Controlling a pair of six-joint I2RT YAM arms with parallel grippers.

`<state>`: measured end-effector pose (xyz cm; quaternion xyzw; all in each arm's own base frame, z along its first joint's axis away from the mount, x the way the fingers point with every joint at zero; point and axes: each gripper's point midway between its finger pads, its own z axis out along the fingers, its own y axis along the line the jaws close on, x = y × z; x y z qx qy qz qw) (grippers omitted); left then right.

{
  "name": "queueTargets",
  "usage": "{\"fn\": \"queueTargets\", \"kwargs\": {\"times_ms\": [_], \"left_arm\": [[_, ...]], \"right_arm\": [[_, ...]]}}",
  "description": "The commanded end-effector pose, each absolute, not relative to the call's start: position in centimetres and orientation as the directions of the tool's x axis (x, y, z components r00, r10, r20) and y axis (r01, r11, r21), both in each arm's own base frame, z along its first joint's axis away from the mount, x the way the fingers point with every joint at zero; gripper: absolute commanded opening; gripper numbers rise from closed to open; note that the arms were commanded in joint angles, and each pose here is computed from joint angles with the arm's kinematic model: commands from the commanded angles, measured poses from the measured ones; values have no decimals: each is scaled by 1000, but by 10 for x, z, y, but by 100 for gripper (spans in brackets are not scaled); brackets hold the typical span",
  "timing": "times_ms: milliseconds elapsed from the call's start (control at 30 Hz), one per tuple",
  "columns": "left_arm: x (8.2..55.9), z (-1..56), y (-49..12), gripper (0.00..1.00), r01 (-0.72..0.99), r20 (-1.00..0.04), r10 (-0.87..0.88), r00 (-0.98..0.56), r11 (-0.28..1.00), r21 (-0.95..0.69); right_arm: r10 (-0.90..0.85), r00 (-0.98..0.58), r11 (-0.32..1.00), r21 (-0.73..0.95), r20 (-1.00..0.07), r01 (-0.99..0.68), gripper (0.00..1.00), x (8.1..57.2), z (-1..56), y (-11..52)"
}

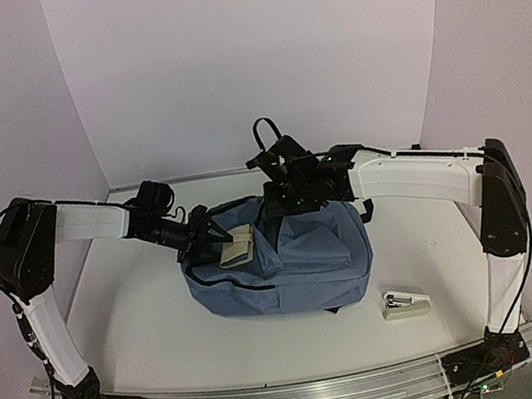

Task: Pack the student bag
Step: Pick up the personal item from the student bag.

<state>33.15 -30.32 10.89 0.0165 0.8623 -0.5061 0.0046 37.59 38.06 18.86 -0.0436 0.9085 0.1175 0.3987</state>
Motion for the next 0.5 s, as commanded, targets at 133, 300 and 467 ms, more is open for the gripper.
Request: {"fn": "queueTargets", "kwargs": {"times_ms": [133,300,467], "left_arm": [[340,70,-294,63,-11,-12,-35,-999,583,-812],[342,91,-314,61,60,-84,-26,-996,488,-871],[347,125,-333,59,148,-170,-18,-985,402,-904]], "right_arm": [[92,-616,943,267,-782,-198,0,376,243,384],[89,-620,942,269,-780,-203,0,376,242,385],[86,-621,940,271,-779,-209,0,377,242,388]]}}
